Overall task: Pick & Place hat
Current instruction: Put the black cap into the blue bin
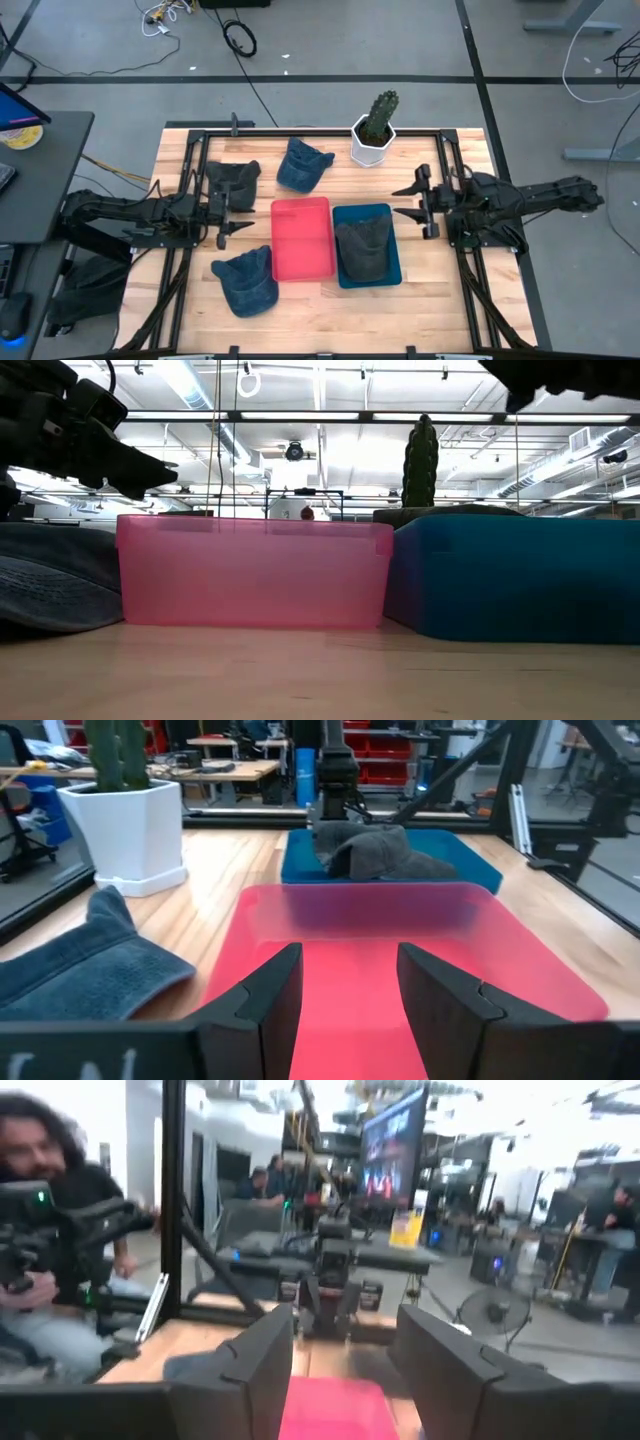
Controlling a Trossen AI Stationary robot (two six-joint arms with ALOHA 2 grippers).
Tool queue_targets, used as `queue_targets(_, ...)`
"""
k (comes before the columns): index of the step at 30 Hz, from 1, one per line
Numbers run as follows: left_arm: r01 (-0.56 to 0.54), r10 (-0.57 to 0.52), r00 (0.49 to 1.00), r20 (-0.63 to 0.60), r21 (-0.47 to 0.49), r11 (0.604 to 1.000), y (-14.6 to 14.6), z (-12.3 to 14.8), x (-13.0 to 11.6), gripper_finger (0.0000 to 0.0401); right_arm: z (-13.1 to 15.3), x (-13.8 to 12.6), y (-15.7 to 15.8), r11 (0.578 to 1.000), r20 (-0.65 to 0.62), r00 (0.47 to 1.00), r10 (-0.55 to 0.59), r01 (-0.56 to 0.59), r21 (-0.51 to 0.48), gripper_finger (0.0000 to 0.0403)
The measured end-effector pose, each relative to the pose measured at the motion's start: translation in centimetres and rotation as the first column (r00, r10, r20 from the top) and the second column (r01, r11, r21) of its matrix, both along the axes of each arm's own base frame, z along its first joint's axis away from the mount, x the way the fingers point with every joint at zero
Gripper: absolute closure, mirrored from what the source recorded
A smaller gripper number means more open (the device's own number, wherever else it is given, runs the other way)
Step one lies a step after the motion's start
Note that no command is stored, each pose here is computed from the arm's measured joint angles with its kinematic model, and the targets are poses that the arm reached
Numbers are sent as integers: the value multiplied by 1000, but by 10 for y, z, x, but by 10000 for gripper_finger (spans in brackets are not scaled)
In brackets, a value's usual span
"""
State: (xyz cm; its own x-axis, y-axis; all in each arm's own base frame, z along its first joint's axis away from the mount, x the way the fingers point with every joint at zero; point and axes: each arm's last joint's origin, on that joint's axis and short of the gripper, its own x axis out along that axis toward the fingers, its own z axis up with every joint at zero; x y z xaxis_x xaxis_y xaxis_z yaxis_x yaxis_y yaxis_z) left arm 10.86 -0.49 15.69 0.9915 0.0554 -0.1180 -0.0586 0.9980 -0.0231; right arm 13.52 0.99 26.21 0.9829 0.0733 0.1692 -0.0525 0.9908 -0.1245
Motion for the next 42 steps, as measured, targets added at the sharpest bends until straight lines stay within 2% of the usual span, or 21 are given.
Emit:
queue_targets(9,-24,24,1000,-2,15,1000,1,0,0,231,-22,-36,-2,999,131,991,30,-33,24,218)
queue_targets(13,-39,39,999,-3,72,997,1,0,0,231,-29,-46,-3,999,175,984,31,-35,18,218)
queue_targets(16,-40,39,999,14,139,989,2,2,0,231,-34,-51,-3,999,196,980,30,-34,16,218)
queue_targets(20,-117,105,992,63,226,967,4,8,0,231,-47,-49,-3,999,196,980,30,-33,15,218)
queue_targets(25,-155,140,986,85,213,965,5,10,0,231,-58,-46,-3,1000,220,975,28,-29,3,218)
queue_targets(36,-180,168,982,82,169,969,5,9,0,231,-71,-42,-3,999,78,997,20,-16,-45,218)
queue_targets(42,-307,298,951,84,134,942,9,9,-1,231,-86,-39,-5,990,-72,994,-80,71,-120,218)
